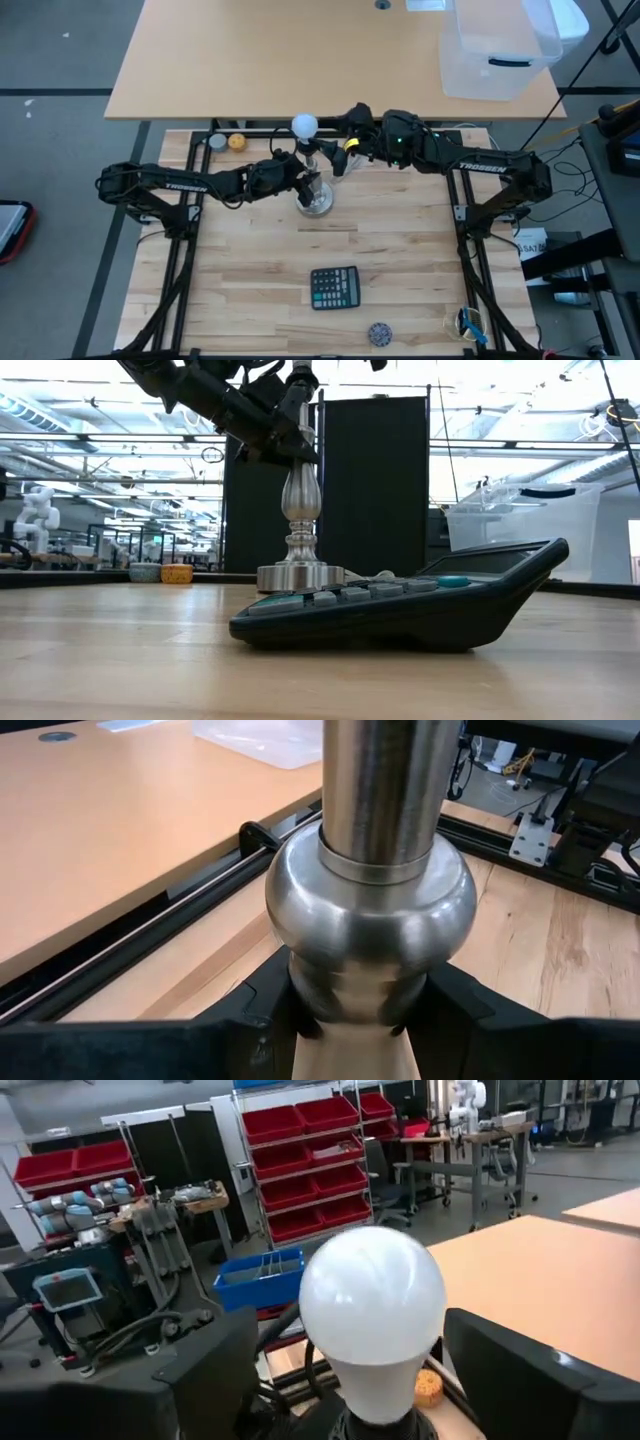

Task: Screw lightbulb
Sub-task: Remove the light bulb from the lamp

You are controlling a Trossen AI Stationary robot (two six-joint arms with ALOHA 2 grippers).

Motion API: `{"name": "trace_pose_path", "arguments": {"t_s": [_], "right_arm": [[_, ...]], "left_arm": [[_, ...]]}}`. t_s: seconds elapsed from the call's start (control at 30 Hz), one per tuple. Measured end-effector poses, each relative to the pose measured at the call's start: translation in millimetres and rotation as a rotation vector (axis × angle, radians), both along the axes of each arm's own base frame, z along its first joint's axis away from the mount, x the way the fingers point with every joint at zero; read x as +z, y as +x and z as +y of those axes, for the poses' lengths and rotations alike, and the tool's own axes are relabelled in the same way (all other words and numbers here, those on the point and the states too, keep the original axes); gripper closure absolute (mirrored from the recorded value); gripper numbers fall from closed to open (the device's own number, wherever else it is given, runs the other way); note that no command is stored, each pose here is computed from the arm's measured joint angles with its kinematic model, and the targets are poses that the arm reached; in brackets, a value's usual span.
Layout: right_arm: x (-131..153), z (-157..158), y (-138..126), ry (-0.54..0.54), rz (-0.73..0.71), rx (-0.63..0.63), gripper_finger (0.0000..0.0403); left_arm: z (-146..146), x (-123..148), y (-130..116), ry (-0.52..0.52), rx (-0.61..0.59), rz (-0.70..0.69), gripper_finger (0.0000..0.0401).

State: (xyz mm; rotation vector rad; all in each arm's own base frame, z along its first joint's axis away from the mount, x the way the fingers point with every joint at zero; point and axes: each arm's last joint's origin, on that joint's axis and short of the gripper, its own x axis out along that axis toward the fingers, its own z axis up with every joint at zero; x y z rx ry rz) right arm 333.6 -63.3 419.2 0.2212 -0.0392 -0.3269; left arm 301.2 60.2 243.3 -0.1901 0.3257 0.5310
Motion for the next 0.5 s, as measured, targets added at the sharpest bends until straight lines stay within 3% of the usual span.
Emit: {"name": "trace_pose_path", "arguments": {"t_s": [0.5], "right_arm": [[-5, -5, 24, -0.047, 0.054, 0.016, 0.0075]], "left_arm": [[-2, 0, 0, -0.001, -0.011, 0.004, 0.0265]]}}
